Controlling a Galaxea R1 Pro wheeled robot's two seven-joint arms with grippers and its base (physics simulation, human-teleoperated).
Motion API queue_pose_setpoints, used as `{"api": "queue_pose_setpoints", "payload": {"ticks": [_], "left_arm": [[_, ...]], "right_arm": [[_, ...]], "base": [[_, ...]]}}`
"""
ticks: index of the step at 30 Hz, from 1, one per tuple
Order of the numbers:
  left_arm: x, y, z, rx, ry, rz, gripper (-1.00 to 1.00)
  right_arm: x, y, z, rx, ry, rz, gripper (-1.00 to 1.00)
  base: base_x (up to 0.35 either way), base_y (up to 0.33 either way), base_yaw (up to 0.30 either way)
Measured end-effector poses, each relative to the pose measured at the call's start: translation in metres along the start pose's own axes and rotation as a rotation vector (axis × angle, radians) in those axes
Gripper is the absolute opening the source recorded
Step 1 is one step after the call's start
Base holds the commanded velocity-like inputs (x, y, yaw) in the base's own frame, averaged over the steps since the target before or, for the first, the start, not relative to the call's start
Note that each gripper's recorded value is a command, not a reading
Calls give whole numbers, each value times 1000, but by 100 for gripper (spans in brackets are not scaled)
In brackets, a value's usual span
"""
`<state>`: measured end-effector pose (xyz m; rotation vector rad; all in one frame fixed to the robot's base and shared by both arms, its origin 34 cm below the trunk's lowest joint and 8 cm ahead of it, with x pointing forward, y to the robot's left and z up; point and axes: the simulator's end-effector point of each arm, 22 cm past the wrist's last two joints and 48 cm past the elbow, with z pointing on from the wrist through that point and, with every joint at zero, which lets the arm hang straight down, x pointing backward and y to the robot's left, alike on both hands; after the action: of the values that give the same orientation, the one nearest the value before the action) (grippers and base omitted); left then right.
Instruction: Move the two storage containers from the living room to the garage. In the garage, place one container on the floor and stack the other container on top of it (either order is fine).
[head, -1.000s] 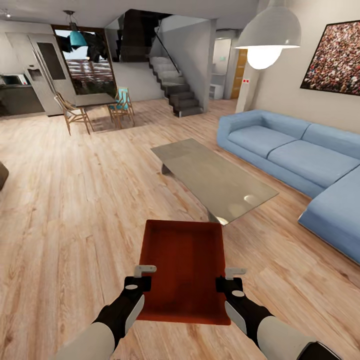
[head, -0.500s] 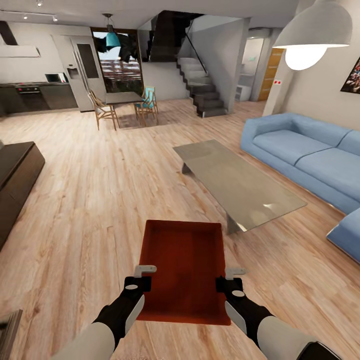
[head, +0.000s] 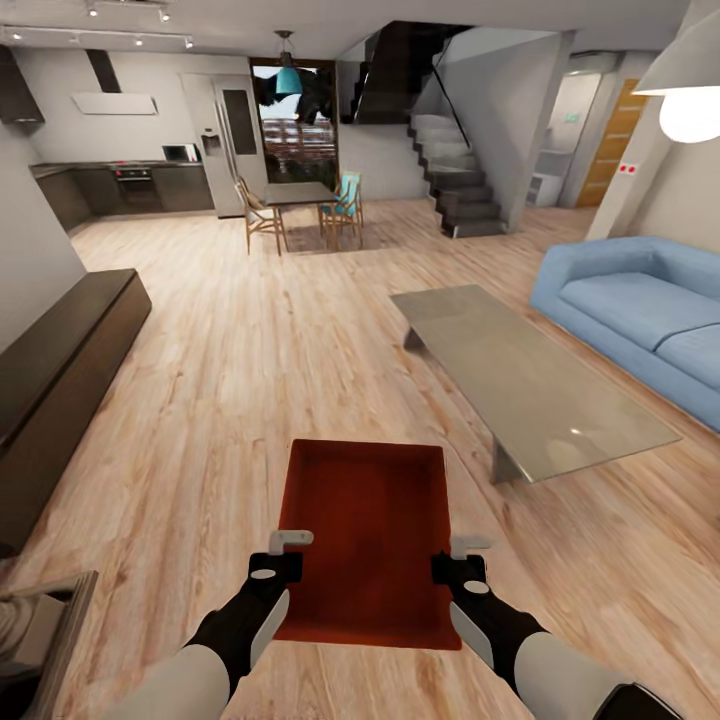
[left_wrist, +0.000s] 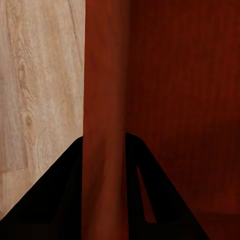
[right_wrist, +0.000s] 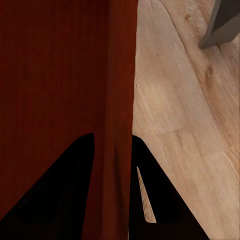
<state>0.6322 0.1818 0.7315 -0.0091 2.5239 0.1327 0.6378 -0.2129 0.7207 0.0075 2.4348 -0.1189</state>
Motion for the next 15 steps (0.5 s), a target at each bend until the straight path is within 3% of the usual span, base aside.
{"api": "queue_pose_setpoints", "payload": {"ticks": [15], "left_arm": [[0,0,0,0,-1,-1,-100]], "right_arm": [[0,0,0,0,-1,0,-100]], "base": [[0,0,300]]}}
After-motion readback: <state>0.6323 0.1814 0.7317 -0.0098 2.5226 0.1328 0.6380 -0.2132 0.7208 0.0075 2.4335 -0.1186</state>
